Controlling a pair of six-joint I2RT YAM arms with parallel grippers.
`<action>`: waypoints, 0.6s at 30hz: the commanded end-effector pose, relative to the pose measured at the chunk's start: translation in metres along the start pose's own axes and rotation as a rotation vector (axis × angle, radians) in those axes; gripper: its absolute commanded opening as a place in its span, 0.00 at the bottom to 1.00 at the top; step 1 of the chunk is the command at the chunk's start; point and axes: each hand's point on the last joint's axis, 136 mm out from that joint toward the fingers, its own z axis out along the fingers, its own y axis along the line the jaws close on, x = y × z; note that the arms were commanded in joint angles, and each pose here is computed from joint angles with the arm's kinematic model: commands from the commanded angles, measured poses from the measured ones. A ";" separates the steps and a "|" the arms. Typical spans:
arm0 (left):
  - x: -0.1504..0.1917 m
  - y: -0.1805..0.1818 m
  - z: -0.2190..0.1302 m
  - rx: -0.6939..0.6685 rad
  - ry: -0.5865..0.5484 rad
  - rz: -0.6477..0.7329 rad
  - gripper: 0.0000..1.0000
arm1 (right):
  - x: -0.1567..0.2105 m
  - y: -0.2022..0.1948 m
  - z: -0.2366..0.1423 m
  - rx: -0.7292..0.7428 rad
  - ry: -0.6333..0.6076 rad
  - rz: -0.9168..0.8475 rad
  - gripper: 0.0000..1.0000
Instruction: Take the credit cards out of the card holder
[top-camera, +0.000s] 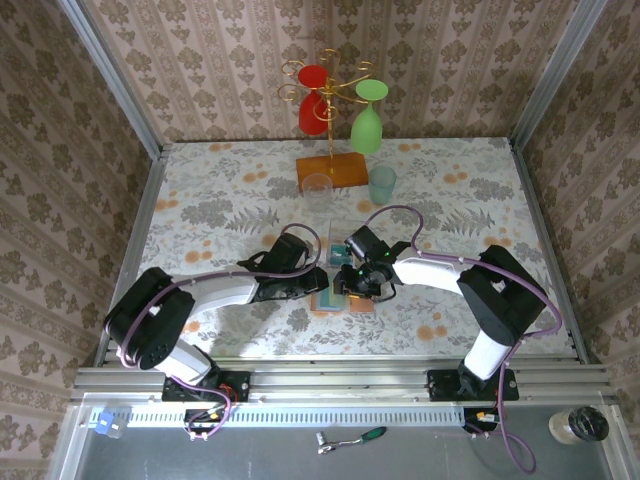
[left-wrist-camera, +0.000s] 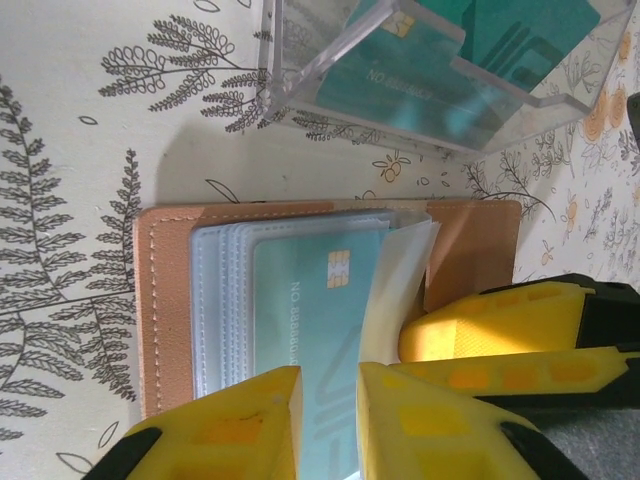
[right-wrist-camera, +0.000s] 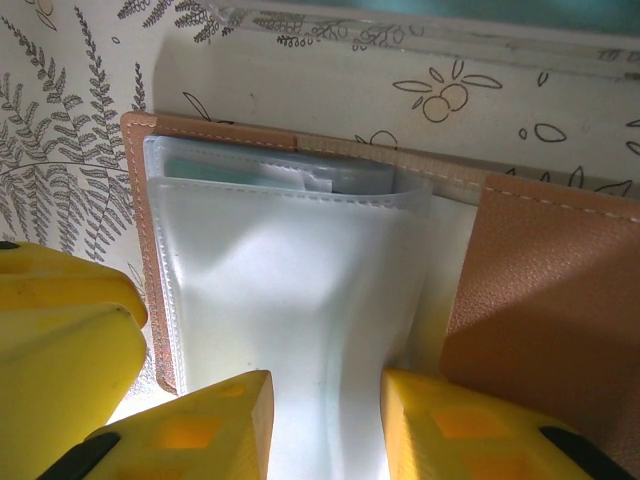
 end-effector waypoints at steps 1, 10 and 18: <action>0.004 0.006 0.003 0.006 0.016 -0.023 0.24 | 0.001 -0.001 -0.005 0.007 -0.017 -0.011 0.34; 0.008 0.004 0.013 0.048 0.039 -0.038 0.20 | 0.001 0.000 -0.005 0.004 -0.019 -0.009 0.34; 0.007 -0.001 0.011 0.075 0.031 -0.047 0.18 | 0.000 0.001 -0.009 -0.003 -0.031 -0.013 0.34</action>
